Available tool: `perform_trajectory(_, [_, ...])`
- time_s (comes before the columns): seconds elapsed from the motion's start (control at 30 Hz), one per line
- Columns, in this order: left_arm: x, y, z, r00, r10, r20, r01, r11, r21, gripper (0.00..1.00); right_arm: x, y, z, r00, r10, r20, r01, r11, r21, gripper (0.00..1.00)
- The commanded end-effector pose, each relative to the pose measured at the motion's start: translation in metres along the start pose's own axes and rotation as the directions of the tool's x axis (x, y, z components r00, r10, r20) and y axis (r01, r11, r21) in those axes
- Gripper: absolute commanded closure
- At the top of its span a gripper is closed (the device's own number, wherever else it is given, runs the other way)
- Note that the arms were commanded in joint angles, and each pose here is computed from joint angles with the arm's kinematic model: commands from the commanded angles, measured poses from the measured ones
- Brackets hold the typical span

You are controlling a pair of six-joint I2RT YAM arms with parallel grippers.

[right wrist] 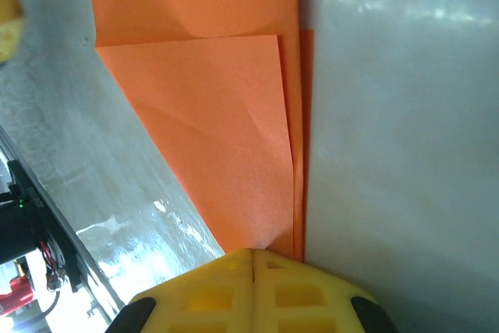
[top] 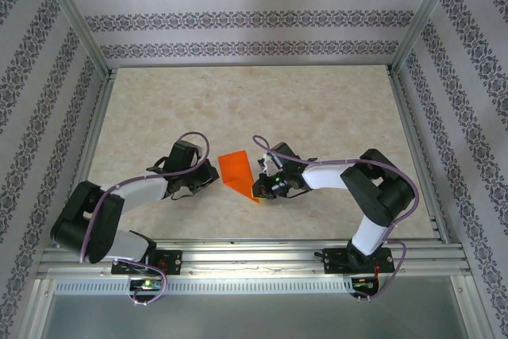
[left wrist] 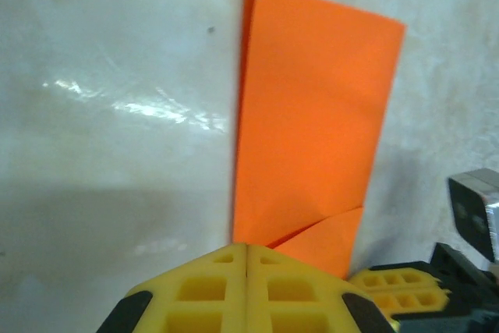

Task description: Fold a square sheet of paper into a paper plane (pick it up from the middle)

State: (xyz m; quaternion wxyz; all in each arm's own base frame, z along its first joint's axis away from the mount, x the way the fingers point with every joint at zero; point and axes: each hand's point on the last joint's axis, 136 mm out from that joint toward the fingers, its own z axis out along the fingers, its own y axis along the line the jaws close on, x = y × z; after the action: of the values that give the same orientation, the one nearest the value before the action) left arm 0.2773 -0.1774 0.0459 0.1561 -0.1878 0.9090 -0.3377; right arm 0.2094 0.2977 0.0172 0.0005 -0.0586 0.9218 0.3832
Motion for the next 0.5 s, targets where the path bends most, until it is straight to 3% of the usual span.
perform_trajectory(0.0, [-0.010, -0.017, -0.015, 0.998, 0.054, 0.036, -0.055, 0.998, 0.034, 0.95, -0.008, 0.016, -0.015, 0.999, 0.003, 0.039, -0.001, 0.999, -0.042, 1.00])
perform_trajectory(0.23, [-0.009, -0.034, -0.015, 0.997, 0.062, 0.048, -0.068, 0.988, 0.139, 0.94, -0.033, 0.023, -0.049, 0.983, -0.042, 0.176, 0.047, 0.999, -0.024, 0.96])
perform_trajectory(0.47, [-0.004, -0.035, -0.004, 1.000, 0.019, 0.013, -0.021, 0.981, 0.193, 0.85, -0.050, 0.011, -0.061, 0.971, -0.019, 0.240, 0.019, 1.000, 0.002, 0.82])
